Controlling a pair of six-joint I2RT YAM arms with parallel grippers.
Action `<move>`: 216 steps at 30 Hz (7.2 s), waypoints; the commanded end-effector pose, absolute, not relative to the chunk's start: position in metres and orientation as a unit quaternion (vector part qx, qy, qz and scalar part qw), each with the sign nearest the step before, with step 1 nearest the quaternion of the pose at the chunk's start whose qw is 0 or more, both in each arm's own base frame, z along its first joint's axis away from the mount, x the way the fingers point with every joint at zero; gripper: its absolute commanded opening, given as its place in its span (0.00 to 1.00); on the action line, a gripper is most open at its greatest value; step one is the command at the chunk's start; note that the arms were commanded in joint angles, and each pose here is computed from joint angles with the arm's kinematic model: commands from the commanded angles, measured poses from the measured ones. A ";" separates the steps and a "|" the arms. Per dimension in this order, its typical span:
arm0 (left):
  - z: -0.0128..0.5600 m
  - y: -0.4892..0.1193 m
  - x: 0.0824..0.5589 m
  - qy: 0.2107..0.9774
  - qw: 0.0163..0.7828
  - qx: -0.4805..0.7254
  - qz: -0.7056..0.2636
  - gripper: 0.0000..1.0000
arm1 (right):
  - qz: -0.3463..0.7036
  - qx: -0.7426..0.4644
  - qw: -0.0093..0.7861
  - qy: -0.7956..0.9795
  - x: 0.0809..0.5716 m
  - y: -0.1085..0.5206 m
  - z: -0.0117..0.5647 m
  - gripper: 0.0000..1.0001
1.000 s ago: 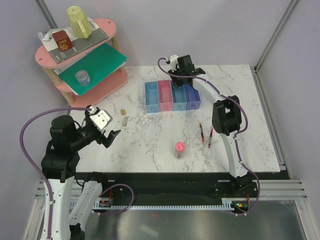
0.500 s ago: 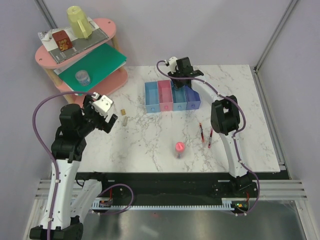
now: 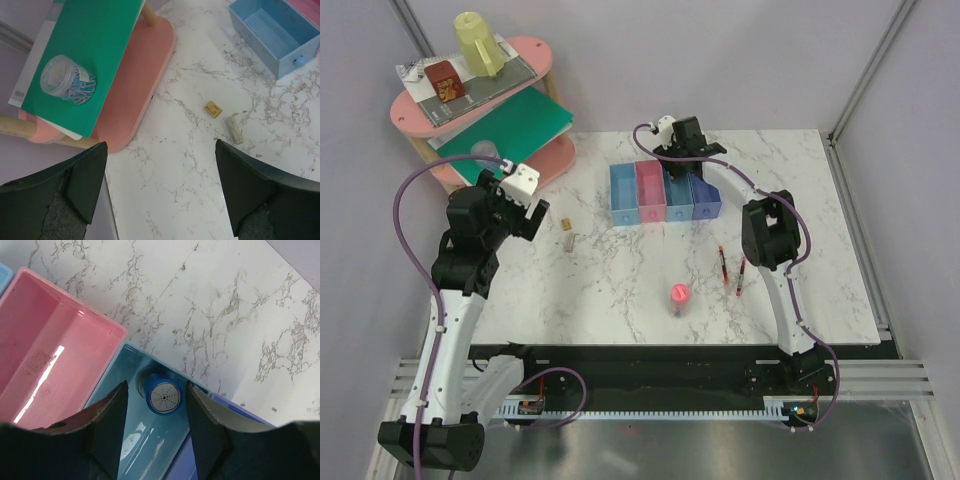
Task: Sort the stationery into containers
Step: Place the stationery in the storage box, then pick up the stationery from the corner of the board.
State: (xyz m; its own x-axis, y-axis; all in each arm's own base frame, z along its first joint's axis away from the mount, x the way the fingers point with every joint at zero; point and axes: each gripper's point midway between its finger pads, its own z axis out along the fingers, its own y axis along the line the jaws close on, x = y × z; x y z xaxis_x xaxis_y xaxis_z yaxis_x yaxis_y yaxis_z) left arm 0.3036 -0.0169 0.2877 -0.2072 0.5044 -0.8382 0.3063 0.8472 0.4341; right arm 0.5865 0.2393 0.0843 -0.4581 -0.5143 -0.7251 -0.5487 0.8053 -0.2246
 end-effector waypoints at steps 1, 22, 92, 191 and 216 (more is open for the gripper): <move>0.324 0.005 0.315 0.768 0.594 0.200 0.133 0.95 | 0.021 -0.291 0.470 0.833 0.591 0.238 0.144 0.59; 0.324 0.045 0.347 0.811 0.543 0.084 0.201 0.91 | 0.008 -0.224 0.474 0.852 0.451 0.127 0.217 0.63; 0.274 0.080 0.409 0.695 0.704 -0.085 0.120 0.98 | -0.057 -0.199 0.405 0.890 0.378 0.058 0.187 0.64; 0.279 0.115 0.458 0.659 0.723 -0.087 0.188 0.99 | -0.044 -0.185 0.405 0.894 0.389 0.056 0.189 0.65; 0.271 0.117 0.466 0.659 0.722 -0.078 0.195 0.99 | -0.043 -0.184 0.402 0.896 0.390 0.055 0.187 0.65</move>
State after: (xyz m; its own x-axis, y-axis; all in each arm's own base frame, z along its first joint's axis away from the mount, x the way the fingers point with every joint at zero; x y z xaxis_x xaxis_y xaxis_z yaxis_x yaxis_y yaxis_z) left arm 0.4604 0.1106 0.2437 -0.0204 0.1346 -0.9907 -0.3597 0.9235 0.1329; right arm 0.3821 0.0540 0.1717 -0.6304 -0.3870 -0.6729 -0.3135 0.9200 -0.2354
